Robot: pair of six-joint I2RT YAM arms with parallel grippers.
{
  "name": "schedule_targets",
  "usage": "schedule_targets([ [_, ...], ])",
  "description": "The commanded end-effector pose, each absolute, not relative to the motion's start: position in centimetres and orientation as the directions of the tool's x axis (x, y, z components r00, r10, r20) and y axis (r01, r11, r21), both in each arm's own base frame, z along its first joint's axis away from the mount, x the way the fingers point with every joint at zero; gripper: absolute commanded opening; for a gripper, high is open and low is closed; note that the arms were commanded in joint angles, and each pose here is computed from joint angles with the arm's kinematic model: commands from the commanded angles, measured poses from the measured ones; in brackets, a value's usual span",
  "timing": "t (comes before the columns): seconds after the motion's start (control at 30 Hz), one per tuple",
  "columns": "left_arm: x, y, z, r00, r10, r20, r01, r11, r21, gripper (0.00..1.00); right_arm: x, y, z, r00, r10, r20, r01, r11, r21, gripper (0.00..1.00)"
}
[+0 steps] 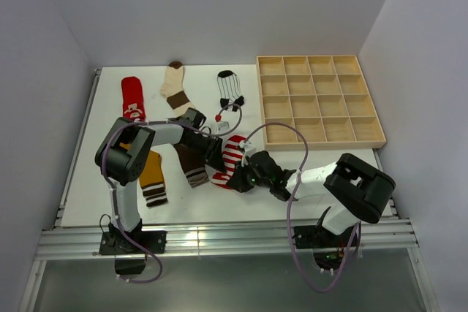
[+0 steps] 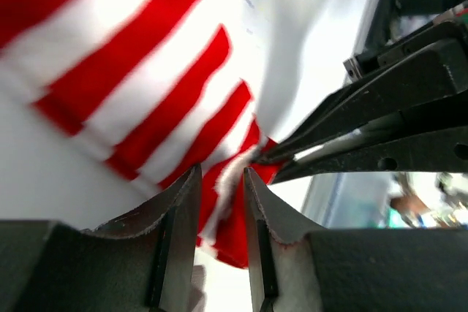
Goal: Roll the socks
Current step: Roll the sock at the center of the board.
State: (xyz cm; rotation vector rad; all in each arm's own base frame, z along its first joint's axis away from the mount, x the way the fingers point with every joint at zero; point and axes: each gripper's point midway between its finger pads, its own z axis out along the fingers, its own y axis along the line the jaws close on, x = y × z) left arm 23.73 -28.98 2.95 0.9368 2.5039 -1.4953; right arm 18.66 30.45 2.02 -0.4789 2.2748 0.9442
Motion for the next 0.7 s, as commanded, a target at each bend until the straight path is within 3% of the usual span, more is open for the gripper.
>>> schedule_targets([
  [0.0, 27.3, -29.0, 4.7, -0.793, 0.362, -0.490, 0.606, 0.392, -0.692, 0.35, 17.1, 28.8, -0.7, -0.806, -0.126, -0.578, -0.482, 0.707, 0.518, 0.00],
  [0.3, 30.1, -27.4, 6.9, -0.697, 0.293, -0.655, 0.693, 0.510, -0.510, 0.37, 16.6, 26.6, -2.1, -0.880, -0.052, -0.473, -0.352, 0.741, 0.572, 0.00],
  [0.67, 31.4, -25.4, 10.0, -0.441, 0.428, -0.789, 0.843, 0.499, -0.200, 0.49, 15.7, 23.7, -4.0, -0.964, 0.004, -0.265, -0.154, 0.806, 0.571, 0.00],
])
